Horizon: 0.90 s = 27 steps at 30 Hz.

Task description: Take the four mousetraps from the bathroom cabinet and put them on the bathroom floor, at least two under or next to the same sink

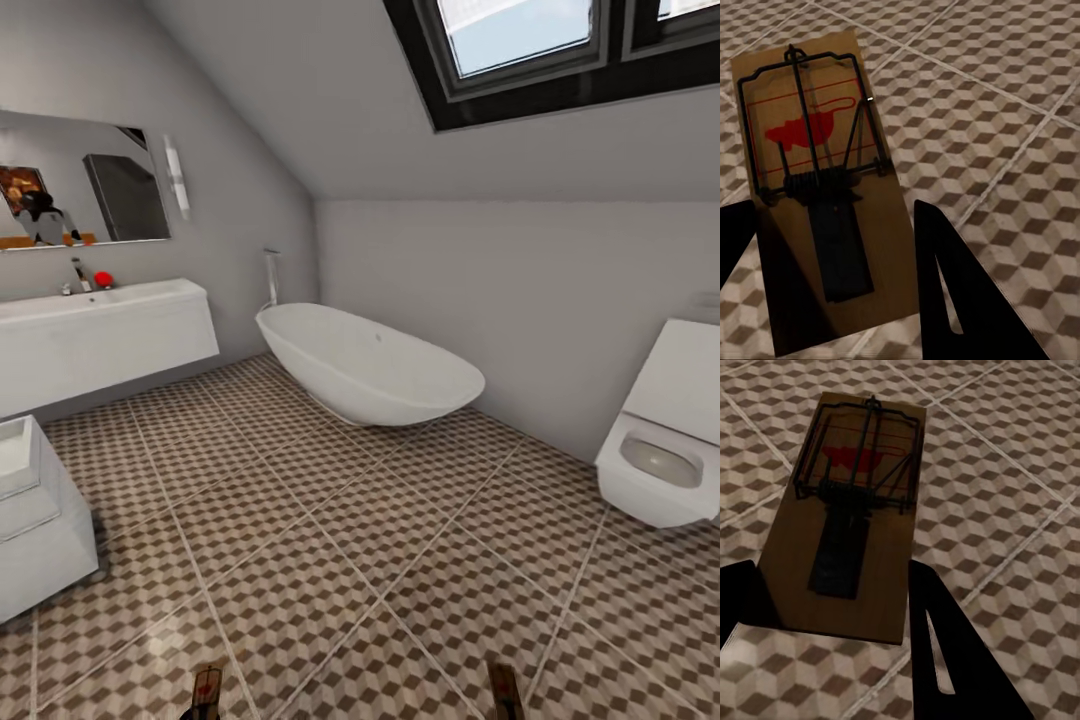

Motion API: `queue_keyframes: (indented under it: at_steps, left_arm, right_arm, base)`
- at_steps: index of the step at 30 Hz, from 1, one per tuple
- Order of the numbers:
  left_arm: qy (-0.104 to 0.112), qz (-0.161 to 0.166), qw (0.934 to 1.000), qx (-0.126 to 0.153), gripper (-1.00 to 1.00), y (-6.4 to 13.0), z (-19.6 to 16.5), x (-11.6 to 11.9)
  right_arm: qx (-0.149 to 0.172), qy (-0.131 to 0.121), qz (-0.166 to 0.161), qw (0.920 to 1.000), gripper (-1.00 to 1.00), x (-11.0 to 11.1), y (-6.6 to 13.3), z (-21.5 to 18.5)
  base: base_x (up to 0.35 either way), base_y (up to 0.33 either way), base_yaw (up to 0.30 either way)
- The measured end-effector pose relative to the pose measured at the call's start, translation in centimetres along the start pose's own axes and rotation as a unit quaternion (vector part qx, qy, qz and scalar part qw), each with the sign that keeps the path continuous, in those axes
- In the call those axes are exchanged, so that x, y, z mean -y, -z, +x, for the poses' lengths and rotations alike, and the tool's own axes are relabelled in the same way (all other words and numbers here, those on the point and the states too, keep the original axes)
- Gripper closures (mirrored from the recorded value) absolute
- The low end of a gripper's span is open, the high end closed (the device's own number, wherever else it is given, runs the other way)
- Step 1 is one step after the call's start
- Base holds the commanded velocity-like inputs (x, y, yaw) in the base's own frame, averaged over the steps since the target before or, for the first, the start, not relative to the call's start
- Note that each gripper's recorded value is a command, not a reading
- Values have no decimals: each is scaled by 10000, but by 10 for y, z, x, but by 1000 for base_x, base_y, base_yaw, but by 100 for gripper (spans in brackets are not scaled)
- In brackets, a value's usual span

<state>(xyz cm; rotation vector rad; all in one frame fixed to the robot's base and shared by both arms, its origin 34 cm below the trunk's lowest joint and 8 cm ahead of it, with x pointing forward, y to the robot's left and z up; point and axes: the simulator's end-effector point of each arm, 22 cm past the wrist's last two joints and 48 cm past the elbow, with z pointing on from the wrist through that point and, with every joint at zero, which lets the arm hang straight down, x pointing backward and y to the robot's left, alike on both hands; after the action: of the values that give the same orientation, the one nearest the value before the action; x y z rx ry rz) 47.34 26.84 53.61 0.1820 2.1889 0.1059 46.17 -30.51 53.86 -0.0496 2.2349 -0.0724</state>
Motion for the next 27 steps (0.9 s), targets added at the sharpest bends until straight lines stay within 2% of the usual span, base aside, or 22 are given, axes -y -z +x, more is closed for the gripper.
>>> queue_keyframes:
  at_steps: [27]
  left_arm:
    - [0, -7, 10000, 33, 100, 0, -3, -1]
  right_arm:
    - [34, 0, 1, 10000, 100, 0, 0, -3]
  base:
    - [0, 0, 282]
